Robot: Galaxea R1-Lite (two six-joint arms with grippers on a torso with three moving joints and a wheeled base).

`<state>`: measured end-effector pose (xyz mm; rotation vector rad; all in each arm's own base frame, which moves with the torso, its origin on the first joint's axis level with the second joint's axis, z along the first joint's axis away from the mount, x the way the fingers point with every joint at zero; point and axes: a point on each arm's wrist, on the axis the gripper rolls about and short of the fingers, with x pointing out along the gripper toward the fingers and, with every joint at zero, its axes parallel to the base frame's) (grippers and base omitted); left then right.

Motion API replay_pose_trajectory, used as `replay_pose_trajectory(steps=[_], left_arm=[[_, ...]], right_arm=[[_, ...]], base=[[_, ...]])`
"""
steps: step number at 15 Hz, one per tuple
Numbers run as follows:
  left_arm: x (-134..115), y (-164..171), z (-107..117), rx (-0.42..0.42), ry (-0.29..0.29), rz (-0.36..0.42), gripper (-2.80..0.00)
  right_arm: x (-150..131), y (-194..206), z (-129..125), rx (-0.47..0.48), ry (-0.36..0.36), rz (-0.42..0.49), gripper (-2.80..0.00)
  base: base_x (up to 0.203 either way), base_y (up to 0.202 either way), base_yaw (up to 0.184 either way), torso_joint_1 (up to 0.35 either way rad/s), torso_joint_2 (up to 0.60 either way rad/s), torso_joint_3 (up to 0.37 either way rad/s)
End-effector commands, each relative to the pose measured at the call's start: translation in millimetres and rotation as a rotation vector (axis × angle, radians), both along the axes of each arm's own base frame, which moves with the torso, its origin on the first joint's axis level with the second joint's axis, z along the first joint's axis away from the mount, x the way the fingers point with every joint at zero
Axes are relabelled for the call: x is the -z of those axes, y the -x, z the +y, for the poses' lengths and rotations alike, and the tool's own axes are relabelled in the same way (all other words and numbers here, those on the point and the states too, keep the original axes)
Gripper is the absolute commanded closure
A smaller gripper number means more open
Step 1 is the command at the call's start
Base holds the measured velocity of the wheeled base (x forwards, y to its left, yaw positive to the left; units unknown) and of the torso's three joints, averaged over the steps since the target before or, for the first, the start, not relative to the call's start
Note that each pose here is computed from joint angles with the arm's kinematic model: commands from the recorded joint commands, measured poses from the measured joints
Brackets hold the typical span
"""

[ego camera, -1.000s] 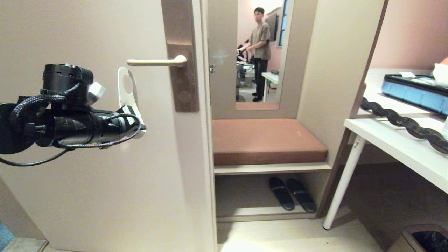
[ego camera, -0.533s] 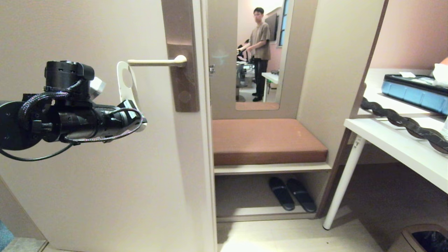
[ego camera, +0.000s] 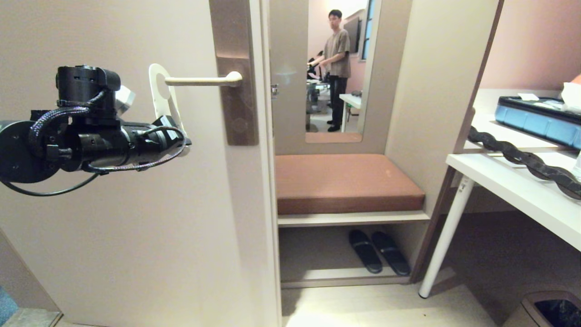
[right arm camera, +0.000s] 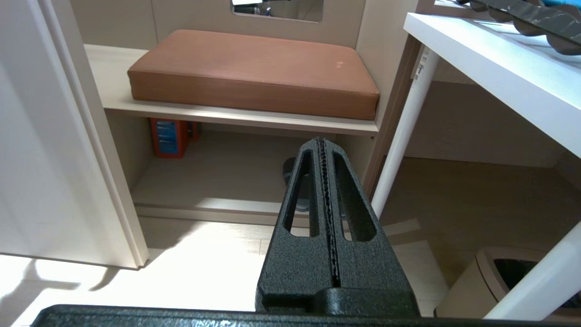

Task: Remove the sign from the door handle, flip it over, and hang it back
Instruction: Hang the sign back with the other side facing out

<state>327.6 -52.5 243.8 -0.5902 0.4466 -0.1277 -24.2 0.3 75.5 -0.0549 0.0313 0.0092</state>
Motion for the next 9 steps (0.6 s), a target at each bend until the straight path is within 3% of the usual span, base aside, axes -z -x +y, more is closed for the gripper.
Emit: replay_pose_trajectory(steps=[1,4,9], left_arm=[[-0.3,-2.2,0.2,0.000,-0.004,-0.012,0.00],[-3.3,-4.6,-0.8,0.018,-0.024,-0.059,0.00],[-0.6,-4.7,-2.9,0.048,-0.085,-0.069,0.00]], right_arm=[[0.0,0.0,0.0,-0.001,0.000,-0.001,0.00],[-0.1,0.0,0.0,-0.001,0.000,-0.001,0.00],[0.0,0.0,0.0,-0.001,0.000,-0.001,0.00]], base=[[0.000,0.000,0.000,0.000,0.00,0.000],[0.000,0.000,0.000,0.000,0.00,0.000],[0.000,0.000,0.000,0.000,0.00,0.000]])
